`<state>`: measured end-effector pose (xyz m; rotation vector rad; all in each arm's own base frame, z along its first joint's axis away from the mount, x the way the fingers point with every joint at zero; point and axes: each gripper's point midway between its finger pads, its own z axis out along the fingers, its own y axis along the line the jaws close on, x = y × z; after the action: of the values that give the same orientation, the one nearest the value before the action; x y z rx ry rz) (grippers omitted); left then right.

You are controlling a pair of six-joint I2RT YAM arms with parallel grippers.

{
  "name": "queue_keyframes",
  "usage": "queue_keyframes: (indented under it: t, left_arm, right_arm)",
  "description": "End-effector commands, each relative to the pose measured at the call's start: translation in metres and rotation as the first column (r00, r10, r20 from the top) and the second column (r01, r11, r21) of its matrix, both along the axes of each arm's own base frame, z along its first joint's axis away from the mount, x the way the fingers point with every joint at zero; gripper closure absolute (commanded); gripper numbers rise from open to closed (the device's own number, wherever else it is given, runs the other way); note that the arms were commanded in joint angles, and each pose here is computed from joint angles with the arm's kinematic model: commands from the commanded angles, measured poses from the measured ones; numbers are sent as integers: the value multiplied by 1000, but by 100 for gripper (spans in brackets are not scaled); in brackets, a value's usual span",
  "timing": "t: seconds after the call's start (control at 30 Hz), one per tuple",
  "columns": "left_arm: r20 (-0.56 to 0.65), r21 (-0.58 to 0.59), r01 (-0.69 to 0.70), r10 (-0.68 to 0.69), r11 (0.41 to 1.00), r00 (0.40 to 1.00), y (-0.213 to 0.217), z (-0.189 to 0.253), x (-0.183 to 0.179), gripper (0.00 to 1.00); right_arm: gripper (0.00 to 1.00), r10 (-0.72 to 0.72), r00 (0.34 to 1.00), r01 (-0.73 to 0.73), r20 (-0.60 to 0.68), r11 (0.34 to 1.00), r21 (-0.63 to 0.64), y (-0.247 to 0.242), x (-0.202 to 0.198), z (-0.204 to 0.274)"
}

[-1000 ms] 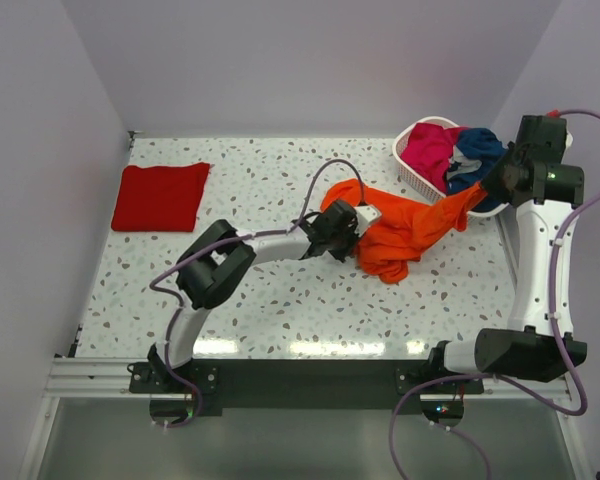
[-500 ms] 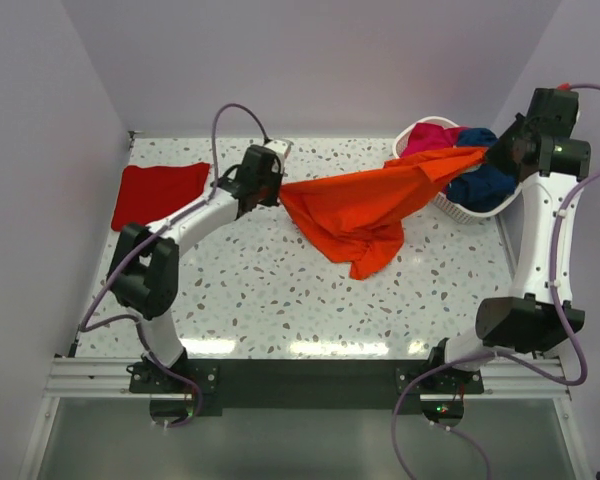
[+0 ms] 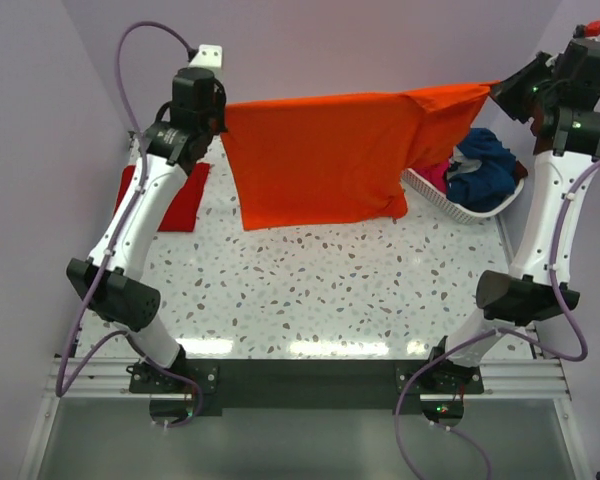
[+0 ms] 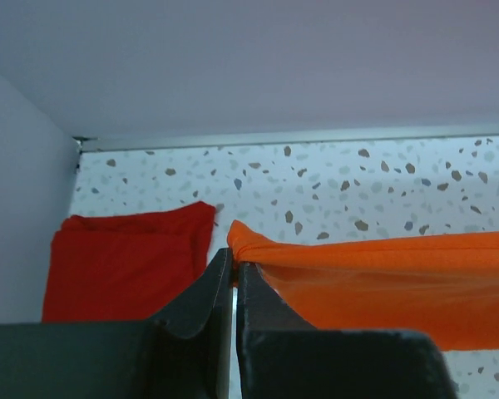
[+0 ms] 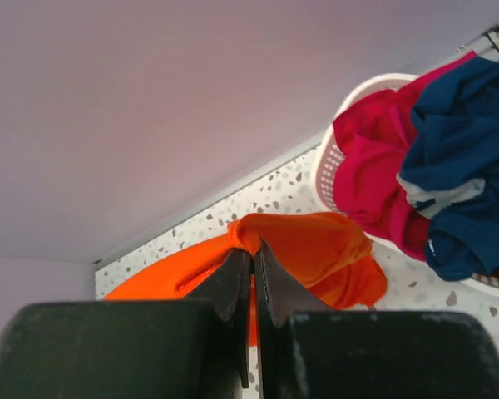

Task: Fold and stack the t-shirts
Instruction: Flatten the tshirt out

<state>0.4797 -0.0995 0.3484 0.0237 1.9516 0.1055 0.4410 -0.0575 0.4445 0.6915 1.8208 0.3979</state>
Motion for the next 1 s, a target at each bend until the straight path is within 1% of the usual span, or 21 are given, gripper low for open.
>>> queue_keyframes:
  t: [0.0, 0.13, 0.17, 0.2, 0.3, 0.33, 0.37, 0.43, 0.47, 0.53, 0.57, 0.63, 0.7, 0.73, 0.77, 0.8, 0.83, 0.87, 0.9, 0.93, 0.97]
  left_arm:
    - [96, 79, -144, 136, 986, 986, 49, 64, -34, 100]
    - [253, 4, -121, 116, 993, 960, 53, 126, -60, 100]
    - [310, -19, -117, 117, 993, 943, 58, 148, -76, 100]
    - [346, -35, -113, 118, 993, 931, 60, 161, -85, 100]
    - [492, -103, -91, 130, 991, 861, 69, 213, -119, 100]
    - [520, -112, -77, 125, 991, 845, 70, 224, -127, 100]
    - [555, -124, -68, 126, 990, 822, 74, 237, -142, 100]
    - [620, -147, -53, 133, 988, 774, 81, 260, -165, 100]
    - [632, -149, -47, 131, 988, 764, 82, 263, -170, 100]
    - [693, -174, -21, 138, 984, 707, 87, 282, -192, 100]
    - [696, -173, -19, 136, 985, 705, 87, 278, -193, 100]
    - [736, -194, -5, 149, 981, 660, 91, 288, -207, 100]
    - [723, -187, -12, 146, 982, 675, 88, 275, -197, 100]
    - [706, -174, -9, 132, 985, 696, 83, 266, -187, 100]
    - [682, -169, -4, 120, 986, 721, 78, 254, -175, 100]
    - [652, -156, 10, 96, 988, 752, 71, 242, -165, 100]
    - [607, -145, 13, 79, 989, 791, 62, 224, -143, 100]
    - [579, -145, 20, 69, 989, 812, 56, 214, -132, 100]
    - [540, -134, 28, 49, 991, 840, 50, 199, -121, 100]
    - [485, -116, 21, 38, 993, 874, 43, 178, -99, 100]
    - [465, -106, 19, 33, 994, 885, 40, 173, -90, 100]
  right_arm:
    - [100, 22, 961, -3, 277, 998, -69, 1, -18, 86]
    - [100, 8, 918, 51, 397, 989, -138, 3, -53, 131]
    - [100, 5, 899, 68, 438, 986, -151, 5, -68, 147]
    - [100, 1, 886, 80, 464, 985, -156, 6, -76, 157]
    - [100, -6, 841, 104, 542, 983, -151, 11, -100, 189]
    - [100, -11, 830, 112, 557, 983, -147, 11, -104, 196]
    - [100, -13, 806, 121, 592, 982, -143, 13, -116, 210]
    - [100, -11, 768, 134, 640, 980, -145, 17, -131, 229]
    - [100, -22, 755, 150, 655, 979, -140, 16, -137, 235]
    - [100, -27, 724, 166, 689, 977, -136, 18, -151, 249]
    - [100, -33, 712, 176, 701, 975, -133, 17, -156, 254]
    - [100, -35, 701, 181, 712, 975, -130, 17, -157, 258]
    - [100, -26, 703, 159, 710, 980, -123, 19, -151, 257]
    - [100, -28, 717, 149, 697, 982, -115, 17, -141, 251]
    - [100, -32, 746, 128, 665, 987, -96, 15, -125, 238]
    - [100, -11, 755, 96, 656, 991, -93, 18, -115, 232]
    - [100, -3, 773, 72, 634, 994, -83, 18, -102, 222]
    - [100, -8, 817, 42, 577, 998, -45, 15, -77, 194]
    - [100, 22, 820, 1, 571, 999, -40, 19, -65, 187]
    - [100, 22, 837, -12, 547, 1000, -21, 17, -52, 173]
    - [100, 15, 869, -21, 494, 1000, 6, 13, -32, 146]
